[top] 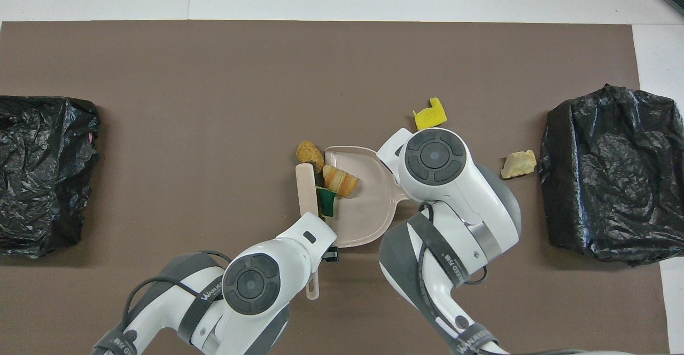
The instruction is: Sweep and dump trash in bin
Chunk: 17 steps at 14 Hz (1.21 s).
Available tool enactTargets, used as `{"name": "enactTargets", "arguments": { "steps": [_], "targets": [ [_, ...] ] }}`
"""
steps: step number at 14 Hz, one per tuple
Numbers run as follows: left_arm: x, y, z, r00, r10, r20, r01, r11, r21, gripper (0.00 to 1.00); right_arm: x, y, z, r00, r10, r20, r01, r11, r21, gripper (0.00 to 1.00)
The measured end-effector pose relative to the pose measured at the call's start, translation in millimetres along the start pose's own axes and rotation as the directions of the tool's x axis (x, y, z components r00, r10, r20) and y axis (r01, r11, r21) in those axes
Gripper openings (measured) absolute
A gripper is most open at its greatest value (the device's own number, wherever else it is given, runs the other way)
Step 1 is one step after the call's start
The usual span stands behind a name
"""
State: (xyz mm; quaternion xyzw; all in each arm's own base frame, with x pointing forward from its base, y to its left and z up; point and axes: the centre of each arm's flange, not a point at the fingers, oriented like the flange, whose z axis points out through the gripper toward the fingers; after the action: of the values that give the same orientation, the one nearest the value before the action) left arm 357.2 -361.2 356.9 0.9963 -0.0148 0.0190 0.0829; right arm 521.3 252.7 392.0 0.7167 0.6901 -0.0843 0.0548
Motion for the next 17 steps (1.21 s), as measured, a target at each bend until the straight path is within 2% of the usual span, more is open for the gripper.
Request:
{"name": "enactTargets", "arguments": {
  "steps": [6,11,14,17],
  "targets": [
    [8.4,8.2,-12.7,1.000,-0.003,-0.003,0.003,1.000,-0.013,0.26,0.0,0.0,0.1,1.000,0.000,0.000,0.000,1.000,0.000,0.31],
    [47.0,-33.3,-27.1,0.998,-0.068,-0.008,0.068,0.998,-0.003,0.26,0.0,0.0,0.1,1.000,0.001,0.000,-0.001,1.000,0.000,0.31],
    [75.7,-77.4,-27.0,0.997,0.081,-0.006,-0.081,0.997,0.013,0.26,0.0,-0.1,0.1,1.000,0.001,0.000,-0.001,1.000,0.000,0.31],
    [77.6,-84.6,-6.7,0.987,0.155,0.032,-0.156,0.987,0.027,0.26,0.0,-0.1,0.2,1.000,0.002,0.000,-0.002,1.000,0.000,0.31]
  ]
}}
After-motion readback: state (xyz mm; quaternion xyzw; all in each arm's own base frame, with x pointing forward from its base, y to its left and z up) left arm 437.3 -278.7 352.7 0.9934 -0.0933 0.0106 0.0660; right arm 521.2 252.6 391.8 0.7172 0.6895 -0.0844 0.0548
